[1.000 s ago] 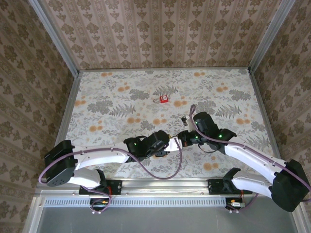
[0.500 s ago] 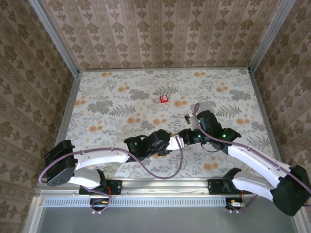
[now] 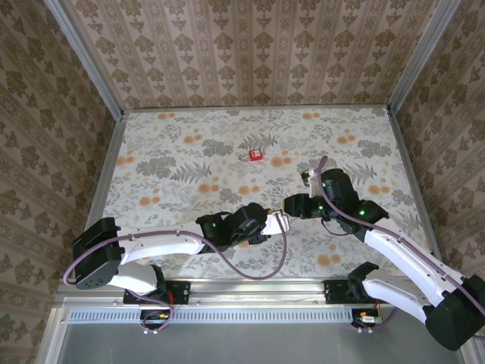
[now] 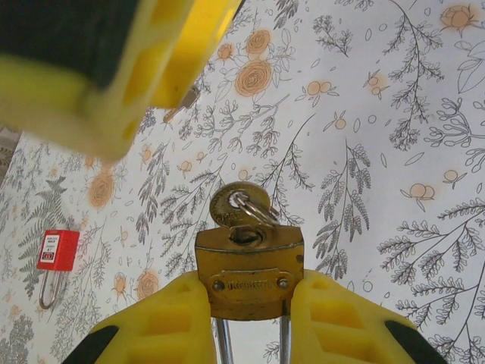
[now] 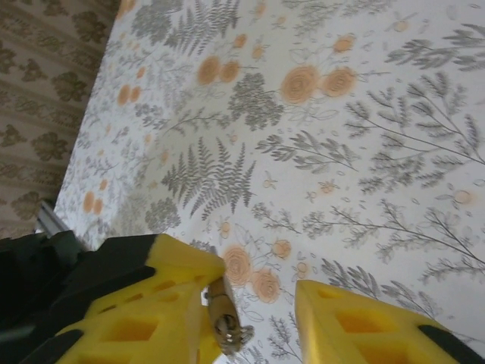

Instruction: Unlock with the key

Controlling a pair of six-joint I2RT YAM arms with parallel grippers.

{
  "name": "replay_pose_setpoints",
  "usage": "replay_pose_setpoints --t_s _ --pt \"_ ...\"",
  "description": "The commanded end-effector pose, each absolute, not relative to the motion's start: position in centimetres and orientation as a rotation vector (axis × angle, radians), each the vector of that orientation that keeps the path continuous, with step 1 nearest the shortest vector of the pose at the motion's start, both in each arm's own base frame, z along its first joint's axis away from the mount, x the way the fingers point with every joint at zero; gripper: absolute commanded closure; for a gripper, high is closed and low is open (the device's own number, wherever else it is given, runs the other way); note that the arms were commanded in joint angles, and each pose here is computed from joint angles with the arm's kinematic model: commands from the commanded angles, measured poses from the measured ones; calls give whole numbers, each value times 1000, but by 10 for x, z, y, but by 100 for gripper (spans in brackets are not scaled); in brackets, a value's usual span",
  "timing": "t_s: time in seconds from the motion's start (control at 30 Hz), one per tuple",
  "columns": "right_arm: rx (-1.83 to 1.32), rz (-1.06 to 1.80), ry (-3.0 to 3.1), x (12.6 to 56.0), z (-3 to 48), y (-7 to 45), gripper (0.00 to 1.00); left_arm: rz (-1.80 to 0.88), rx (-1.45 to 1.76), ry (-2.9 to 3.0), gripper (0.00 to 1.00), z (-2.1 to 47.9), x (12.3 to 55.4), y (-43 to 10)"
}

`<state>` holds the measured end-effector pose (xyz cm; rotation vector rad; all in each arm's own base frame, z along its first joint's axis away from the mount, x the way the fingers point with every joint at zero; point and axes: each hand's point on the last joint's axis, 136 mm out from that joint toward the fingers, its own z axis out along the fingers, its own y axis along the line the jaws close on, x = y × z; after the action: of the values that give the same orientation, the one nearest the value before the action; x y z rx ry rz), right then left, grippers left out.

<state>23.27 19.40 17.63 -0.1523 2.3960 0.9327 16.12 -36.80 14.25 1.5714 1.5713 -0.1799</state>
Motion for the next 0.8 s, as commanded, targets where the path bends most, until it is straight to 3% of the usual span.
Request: replay_pose_setpoints --t_s 0.0,0.1,0.2,0.33,0.77 --pt "-119 899 2448 233 172 189 73 -158 1556 1582 90 154 168 -367" --pt "-136 1002 2441 230 173 201 81 -117 1587 1594 90 152 171 -363" --pt "-153 1058 2419 228 174 207 80 -97 1619 1622 90 149 172 -359" --pt "-176 1134 2410 226 171 216 71 -68 1656 1644 90 146 172 -355" --pt "-207 1156 2452 224 155 229 75 -25 1693 1653 90 143 173 -352"
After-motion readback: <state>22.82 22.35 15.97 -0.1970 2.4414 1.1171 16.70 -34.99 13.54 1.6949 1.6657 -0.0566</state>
